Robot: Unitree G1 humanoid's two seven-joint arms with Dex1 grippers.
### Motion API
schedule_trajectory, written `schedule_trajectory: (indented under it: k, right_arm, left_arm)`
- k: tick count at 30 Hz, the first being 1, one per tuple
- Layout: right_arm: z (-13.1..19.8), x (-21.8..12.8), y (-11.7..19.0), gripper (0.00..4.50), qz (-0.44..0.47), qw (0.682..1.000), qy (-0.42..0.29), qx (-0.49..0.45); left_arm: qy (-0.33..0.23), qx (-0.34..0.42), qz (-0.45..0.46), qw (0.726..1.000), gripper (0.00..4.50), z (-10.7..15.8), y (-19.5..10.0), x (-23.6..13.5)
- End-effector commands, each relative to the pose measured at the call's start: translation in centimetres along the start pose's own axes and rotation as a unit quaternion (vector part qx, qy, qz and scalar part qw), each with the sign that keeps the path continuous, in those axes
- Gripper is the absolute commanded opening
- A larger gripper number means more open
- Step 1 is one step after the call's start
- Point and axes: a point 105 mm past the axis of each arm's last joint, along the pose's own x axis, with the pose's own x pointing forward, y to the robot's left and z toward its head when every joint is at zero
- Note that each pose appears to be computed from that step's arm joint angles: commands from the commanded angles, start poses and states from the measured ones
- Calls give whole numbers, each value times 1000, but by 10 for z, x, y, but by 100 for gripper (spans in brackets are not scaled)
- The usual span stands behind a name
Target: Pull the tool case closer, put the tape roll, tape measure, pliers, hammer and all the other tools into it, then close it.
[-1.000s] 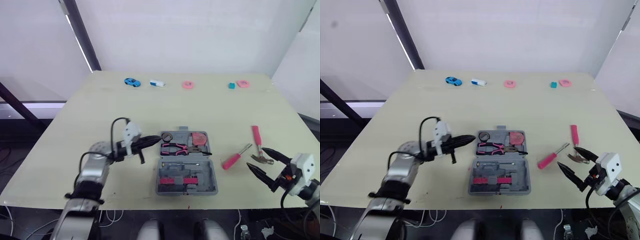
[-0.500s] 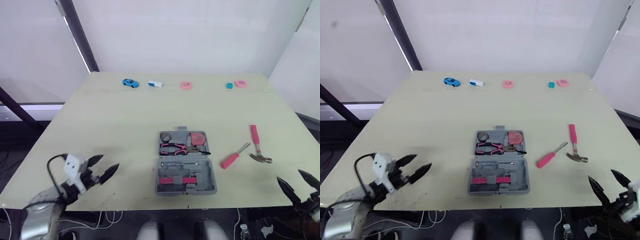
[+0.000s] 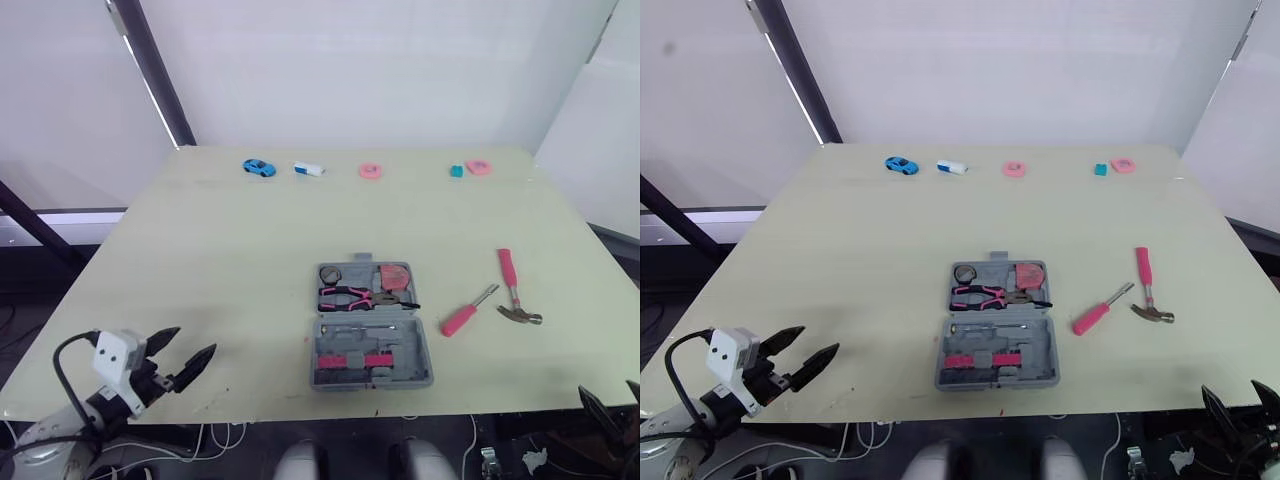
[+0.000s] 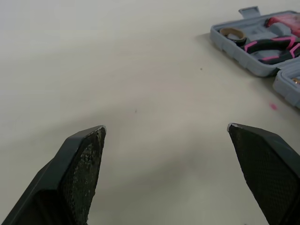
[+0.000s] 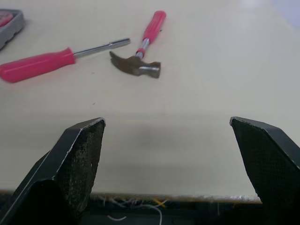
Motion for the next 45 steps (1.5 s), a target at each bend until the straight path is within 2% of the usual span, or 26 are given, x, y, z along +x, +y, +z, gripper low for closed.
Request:
schedule_trajectory:
  k: [1, 5, 7, 11, 15, 23, 27, 41, 44, 45]
  right_arm:
    - [27, 17, 8, 450, 17, 999, -34, 19]
    - [42, 41, 18, 450, 34, 998, -36, 28]
    - [50, 57, 20, 450, 37, 999, -33, -4]
    - [64, 95, 19, 450, 15, 999, -17, -28]
    - [70, 118, 11, 450, -16, 999, 1, -29]
    - [61, 157, 8, 450, -46, 997, 55, -20]
    - [40, 168, 14, 450, -45, 994, 95, -7]
    - [6, 182, 32, 450, -35, 989, 134, 43]
    - [2, 184, 32, 369, -39, 987, 150, 50]
    - [1, 185, 32, 317, -40, 985, 157, 52]
  left_arm:
    - [-13, 46, -42, 998, 443, 21, -6, 11]
    - [-28, 82, -96, 992, 443, 42, -19, 32]
    - [-46, 90, -123, 987, 443, 54, -27, 43]
    - [-62, 117, -198, 971, 443, 74, -51, 61]
    - [-70, 129, -244, 958, 443, 86, -66, 71]
    - [-95, 151, -351, 919, 443, 119, -107, 86]
    - [-94, 146, -405, 898, 443, 128, -126, 85]
    - [-100, 145, -455, 873, 443, 144, -141, 81]
    - [-103, 147, -457, 871, 450, 147, -142, 82]
    - [-104, 147, -457, 871, 450, 147, -142, 83]
